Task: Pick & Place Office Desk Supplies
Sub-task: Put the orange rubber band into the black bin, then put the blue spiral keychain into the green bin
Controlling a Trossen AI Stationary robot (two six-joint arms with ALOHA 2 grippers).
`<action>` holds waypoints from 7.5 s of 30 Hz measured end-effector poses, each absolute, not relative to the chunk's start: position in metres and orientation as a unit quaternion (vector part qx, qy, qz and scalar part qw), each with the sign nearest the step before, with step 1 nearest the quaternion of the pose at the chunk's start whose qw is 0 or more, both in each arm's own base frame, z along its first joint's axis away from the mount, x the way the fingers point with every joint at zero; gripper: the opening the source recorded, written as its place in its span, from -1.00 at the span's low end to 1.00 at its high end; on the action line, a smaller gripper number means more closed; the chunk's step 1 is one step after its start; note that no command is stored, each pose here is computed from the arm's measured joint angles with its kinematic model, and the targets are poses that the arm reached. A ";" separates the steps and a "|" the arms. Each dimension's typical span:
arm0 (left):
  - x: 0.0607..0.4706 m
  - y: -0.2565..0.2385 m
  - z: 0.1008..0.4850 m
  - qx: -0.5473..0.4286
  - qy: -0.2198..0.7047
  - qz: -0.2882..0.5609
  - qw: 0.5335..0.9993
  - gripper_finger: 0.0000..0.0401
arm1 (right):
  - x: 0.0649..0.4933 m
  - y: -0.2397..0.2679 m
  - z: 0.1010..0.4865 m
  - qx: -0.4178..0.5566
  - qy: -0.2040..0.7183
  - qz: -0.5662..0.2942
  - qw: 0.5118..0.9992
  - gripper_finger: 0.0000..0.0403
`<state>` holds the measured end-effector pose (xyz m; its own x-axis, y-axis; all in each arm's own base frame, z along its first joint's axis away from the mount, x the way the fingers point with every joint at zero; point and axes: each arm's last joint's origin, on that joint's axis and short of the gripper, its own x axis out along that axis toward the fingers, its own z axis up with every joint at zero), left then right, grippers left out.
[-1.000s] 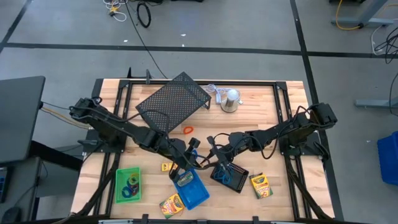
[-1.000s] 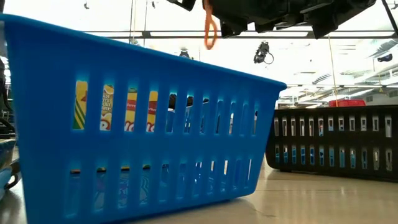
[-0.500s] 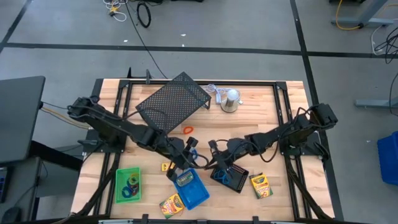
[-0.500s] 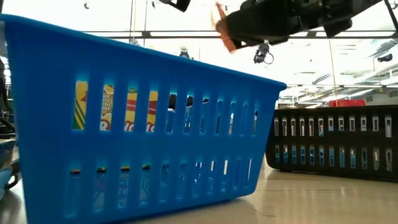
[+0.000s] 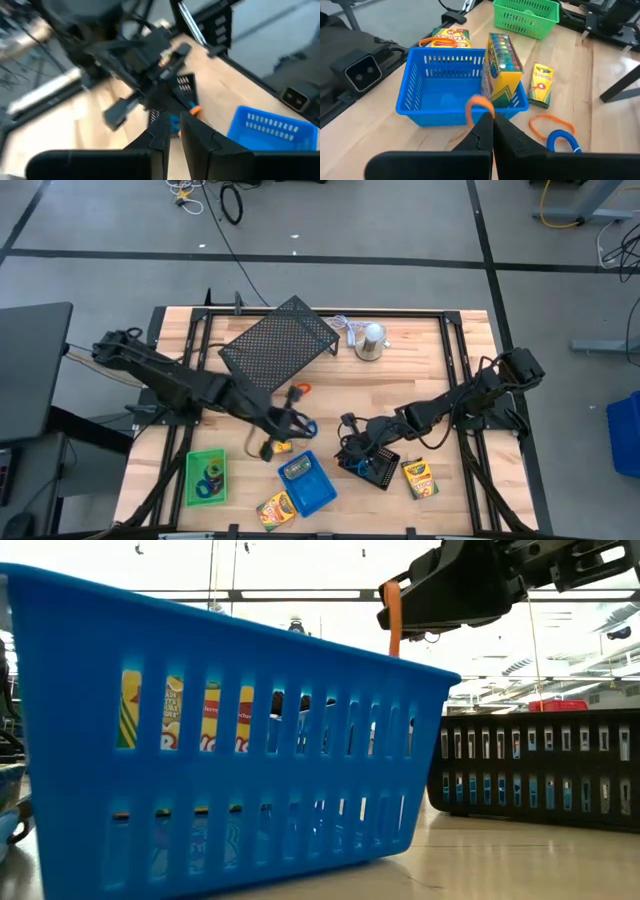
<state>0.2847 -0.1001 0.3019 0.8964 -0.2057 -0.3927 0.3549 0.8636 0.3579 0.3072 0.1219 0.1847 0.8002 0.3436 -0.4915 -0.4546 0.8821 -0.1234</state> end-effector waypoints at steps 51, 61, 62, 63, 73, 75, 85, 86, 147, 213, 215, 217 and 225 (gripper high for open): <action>0.176 -0.063 0.198 0.063 0.119 -0.052 0.990 -0.74 | 0.275 0.120 0.184 -0.025 0.507 0.163 0.846 0.08; 0.176 -0.063 0.197 0.064 0.122 -0.052 0.989 -0.74 | 0.269 0.130 0.194 -0.071 0.530 0.144 0.833 0.07; 0.176 -0.063 0.197 0.064 0.122 -0.051 0.989 -0.74 | 0.268 0.130 0.196 -0.073 0.535 0.143 0.830 0.07; 0.176 -0.063 0.197 0.064 0.122 -0.049 0.989 -0.74 | 0.268 0.130 0.197 -0.075 0.541 0.142 0.826 0.07; 0.176 -0.062 0.197 0.066 0.123 -0.038 0.989 -0.74 | 0.278 0.137 0.185 -0.114 0.607 0.159 0.770 0.07; 0.176 -0.062 0.197 0.065 0.125 -0.036 0.989 -0.74 | 0.282 0.141 0.184 -0.130 0.630 0.158 0.749 0.07; 0.176 -0.062 0.196 0.057 0.129 -0.034 0.989 -0.74 | 0.304 0.148 0.217 -0.168 0.603 0.170 0.761 0.07; 0.176 -0.062 0.196 0.055 0.130 -0.034 0.989 -0.74 | 0.307 0.148 0.219 -0.176 0.592 0.168 0.768 0.07; 0.194 -0.108 0.149 -0.026 0.427 0.020 0.904 -0.24 | 0.401 0.025 0.178 -0.225 0.434 0.213 0.846 0.07; 0.199 -0.102 0.150 -0.068 0.423 0.032 0.903 -0.24 | 0.430 0.057 0.135 -0.348 0.460 0.263 0.773 -0.96; 0.199 -0.102 0.150 -0.067 0.422 0.031 0.904 -0.24 | 0.429 0.061 0.145 -0.362 0.453 0.248 0.776 -0.96; 0.200 -0.103 0.150 -0.064 0.420 0.028 0.905 -0.24 | 0.427 0.064 0.159 -0.377 0.443 0.230 0.780 -0.97; 0.202 -0.103 0.153 -0.046 0.393 0.043 0.918 -0.24 | 0.418 0.079 0.204 -0.402 0.391 0.197 0.804 -0.98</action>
<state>0.2025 -0.1026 0.1526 0.6881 0.0421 -0.7244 -0.1143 0.9921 -0.0510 0.4183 0.0786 0.2040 0.6159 0.0034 -0.7878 -0.6318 0.5996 -0.4913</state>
